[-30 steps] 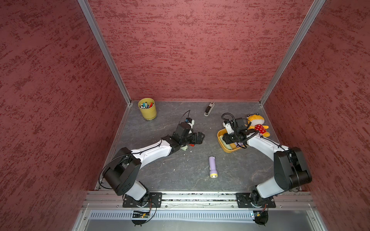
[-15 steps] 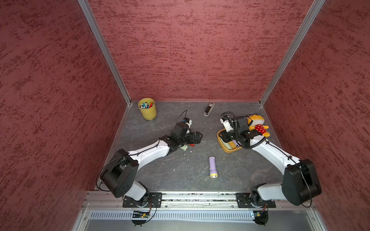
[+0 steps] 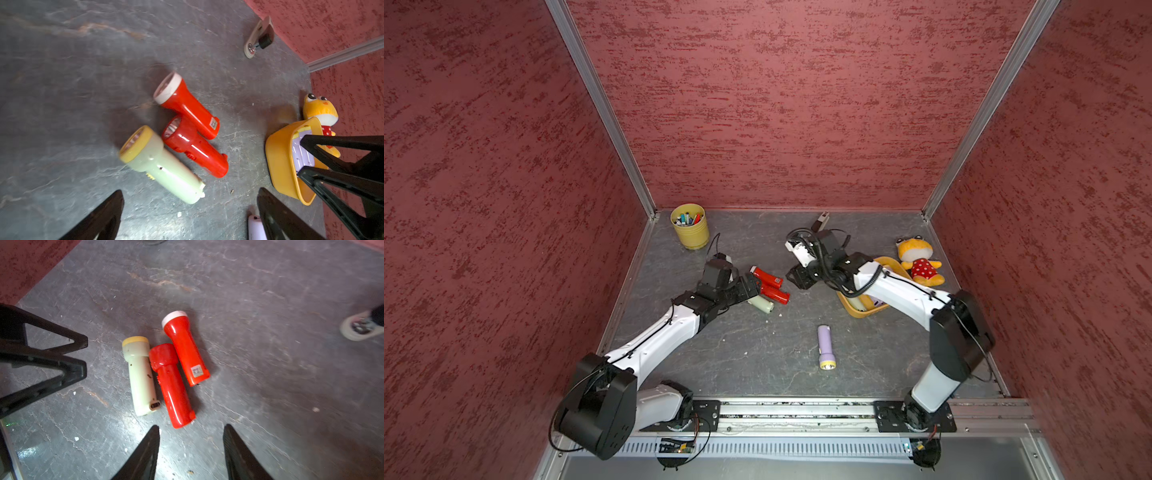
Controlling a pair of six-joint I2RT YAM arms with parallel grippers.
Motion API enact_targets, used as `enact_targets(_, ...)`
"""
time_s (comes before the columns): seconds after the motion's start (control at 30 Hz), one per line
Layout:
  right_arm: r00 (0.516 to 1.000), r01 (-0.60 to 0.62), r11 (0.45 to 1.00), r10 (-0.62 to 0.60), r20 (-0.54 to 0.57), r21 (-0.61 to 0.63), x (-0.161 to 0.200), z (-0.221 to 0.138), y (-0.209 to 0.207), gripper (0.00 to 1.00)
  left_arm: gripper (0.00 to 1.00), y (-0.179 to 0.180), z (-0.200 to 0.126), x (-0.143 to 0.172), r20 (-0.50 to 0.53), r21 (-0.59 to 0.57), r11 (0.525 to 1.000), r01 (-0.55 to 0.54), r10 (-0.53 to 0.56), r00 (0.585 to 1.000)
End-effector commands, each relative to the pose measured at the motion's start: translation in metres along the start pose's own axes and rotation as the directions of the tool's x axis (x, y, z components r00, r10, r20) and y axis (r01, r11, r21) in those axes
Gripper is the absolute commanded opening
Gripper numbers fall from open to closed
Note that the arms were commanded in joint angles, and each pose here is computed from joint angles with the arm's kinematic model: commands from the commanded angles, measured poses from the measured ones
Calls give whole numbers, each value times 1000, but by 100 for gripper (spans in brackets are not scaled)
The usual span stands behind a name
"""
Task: Put the flashlights into the storage boxes
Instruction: Pick up the flashlight from the center of the board.
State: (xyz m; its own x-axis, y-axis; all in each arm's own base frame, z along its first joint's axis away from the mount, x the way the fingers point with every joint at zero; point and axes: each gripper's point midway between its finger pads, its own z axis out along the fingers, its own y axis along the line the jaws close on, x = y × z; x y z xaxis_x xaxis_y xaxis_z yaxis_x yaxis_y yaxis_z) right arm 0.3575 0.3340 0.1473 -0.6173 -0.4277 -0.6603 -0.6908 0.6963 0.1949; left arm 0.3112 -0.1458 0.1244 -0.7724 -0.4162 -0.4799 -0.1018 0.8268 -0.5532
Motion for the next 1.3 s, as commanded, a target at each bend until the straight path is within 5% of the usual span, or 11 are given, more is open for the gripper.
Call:
enact_targets(0.0, 997, 26, 999, -29, -72, -33, 0, 20, 32, 53, 99, 18, -14, 4, 6, -41, 998, 50, -50, 999)
enact_targets(0.47, 960, 58, 997, -71, -271, -55, 24, 104, 65, 56, 99, 87, -61, 12, 149, -169, 962, 215, -191, 970)
enact_targets(1.27, 938, 63, 998, -63, -341, -11, 46, 138, 58, 50, 99, 81, -55, -2, 168, -116, 977, 179, -158, 973)
